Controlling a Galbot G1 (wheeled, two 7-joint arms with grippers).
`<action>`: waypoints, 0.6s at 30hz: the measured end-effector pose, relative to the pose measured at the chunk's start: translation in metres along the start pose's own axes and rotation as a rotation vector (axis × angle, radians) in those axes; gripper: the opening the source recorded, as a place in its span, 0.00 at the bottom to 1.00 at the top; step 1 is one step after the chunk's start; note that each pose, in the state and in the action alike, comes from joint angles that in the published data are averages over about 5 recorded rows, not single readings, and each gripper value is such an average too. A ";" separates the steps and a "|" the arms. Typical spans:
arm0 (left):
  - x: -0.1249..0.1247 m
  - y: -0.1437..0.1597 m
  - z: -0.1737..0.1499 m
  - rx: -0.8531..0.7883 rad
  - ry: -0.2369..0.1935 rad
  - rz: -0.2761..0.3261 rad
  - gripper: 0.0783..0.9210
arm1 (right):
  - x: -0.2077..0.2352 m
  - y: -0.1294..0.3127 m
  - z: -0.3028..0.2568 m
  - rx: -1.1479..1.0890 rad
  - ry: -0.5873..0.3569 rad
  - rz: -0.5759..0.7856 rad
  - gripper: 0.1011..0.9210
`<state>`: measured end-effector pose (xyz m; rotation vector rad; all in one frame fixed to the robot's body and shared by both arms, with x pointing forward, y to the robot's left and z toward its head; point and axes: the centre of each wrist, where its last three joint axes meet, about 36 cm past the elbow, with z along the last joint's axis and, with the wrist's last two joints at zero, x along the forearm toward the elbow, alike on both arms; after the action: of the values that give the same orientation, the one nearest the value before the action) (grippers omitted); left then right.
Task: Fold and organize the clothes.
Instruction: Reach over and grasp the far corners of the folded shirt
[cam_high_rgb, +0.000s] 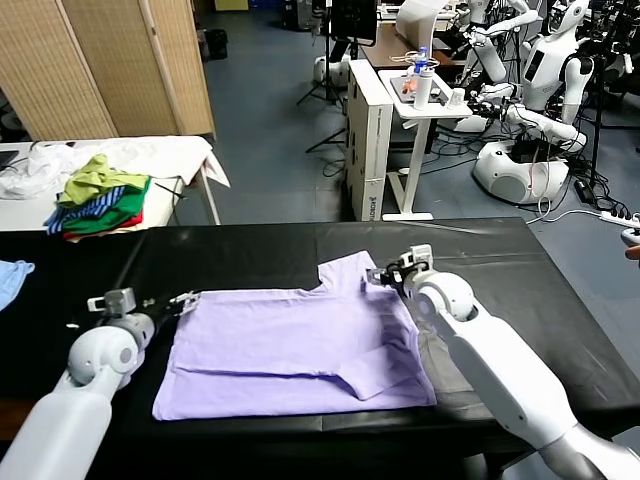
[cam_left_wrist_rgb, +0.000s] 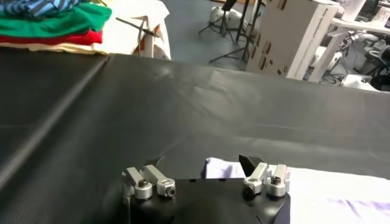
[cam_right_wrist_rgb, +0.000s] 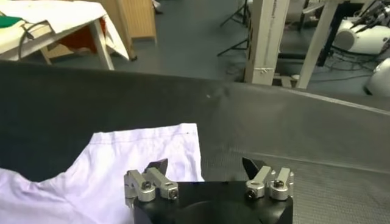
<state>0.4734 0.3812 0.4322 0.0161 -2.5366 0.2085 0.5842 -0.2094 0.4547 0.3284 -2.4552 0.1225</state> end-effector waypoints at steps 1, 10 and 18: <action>0.000 0.000 0.000 0.001 0.003 0.002 0.94 | -0.001 0.000 0.000 0.000 0.003 -0.001 0.98; -0.003 -0.001 0.001 -0.002 0.018 0.010 0.72 | -0.010 0.004 0.002 0.014 0.019 -0.015 0.87; -0.004 -0.002 0.003 -0.009 0.026 0.020 0.44 | -0.014 0.009 0.003 0.013 0.023 -0.030 0.60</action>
<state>0.4747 0.3787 0.4279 -0.0155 -2.5131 0.2046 0.5904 -0.1987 0.4435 0.3676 -2.4263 0.1283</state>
